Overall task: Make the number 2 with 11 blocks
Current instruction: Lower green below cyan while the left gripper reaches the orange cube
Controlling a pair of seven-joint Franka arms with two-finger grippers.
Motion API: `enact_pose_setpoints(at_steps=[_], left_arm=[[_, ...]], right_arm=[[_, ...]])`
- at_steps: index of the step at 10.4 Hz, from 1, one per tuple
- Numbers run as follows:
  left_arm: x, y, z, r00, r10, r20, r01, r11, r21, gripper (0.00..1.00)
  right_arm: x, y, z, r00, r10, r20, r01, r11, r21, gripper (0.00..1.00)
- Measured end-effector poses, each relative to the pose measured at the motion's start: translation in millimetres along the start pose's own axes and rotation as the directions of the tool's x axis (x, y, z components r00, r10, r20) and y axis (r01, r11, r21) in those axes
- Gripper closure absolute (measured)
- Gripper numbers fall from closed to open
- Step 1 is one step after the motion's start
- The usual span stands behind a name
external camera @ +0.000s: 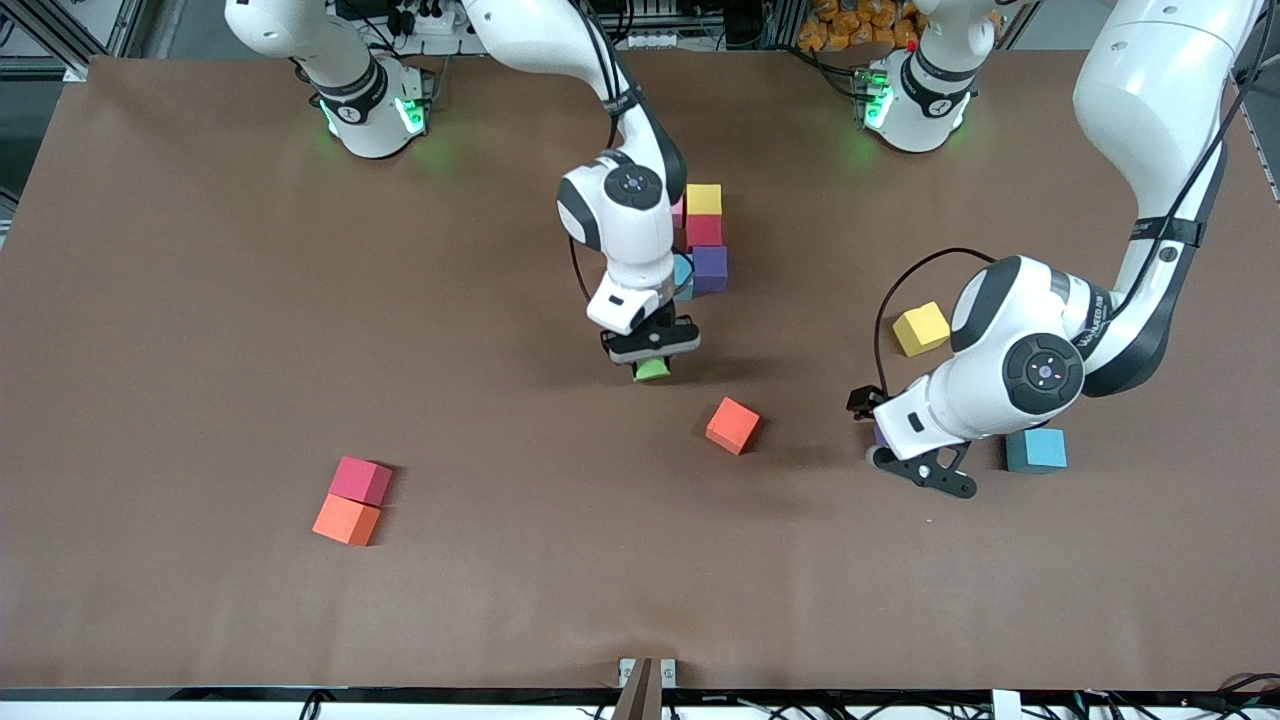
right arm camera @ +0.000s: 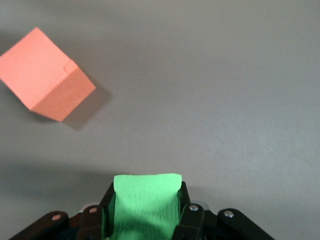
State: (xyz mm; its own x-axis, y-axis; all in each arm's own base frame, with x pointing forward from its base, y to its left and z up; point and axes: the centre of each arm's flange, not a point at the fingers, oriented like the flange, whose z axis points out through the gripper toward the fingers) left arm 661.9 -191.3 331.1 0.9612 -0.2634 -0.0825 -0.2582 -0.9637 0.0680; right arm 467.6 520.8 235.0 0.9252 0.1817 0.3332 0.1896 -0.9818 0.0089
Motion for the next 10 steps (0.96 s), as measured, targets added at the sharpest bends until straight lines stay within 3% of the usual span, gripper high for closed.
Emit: enact_pose_setpoints(at_steps=[2, 5, 10], left_arm=[[0, 23, 1, 0.997, -0.076, -0.006, 0.076, 0.997, 0.008, 0.00], [4, 77, 1, 0.997, 0.038, -0.068, -0.031, 0.994, 0.101, 0.00], [21, 162, -3, 0.954, 0.213, -0.212, -0.197, 0.976, 0.094, 0.00]], right_arm=[[-21, 5, 0, 1.000, 0.004, 0.001, -0.004, 1.000, 0.002, 0.50], [-48, -7, -4, 0.999, 0.027, -0.018, -0.027, 0.999, 0.019, 0.50], [-86, -22, -16, 0.996, 0.069, -0.054, -0.069, 0.998, -0.001, 0.50]])
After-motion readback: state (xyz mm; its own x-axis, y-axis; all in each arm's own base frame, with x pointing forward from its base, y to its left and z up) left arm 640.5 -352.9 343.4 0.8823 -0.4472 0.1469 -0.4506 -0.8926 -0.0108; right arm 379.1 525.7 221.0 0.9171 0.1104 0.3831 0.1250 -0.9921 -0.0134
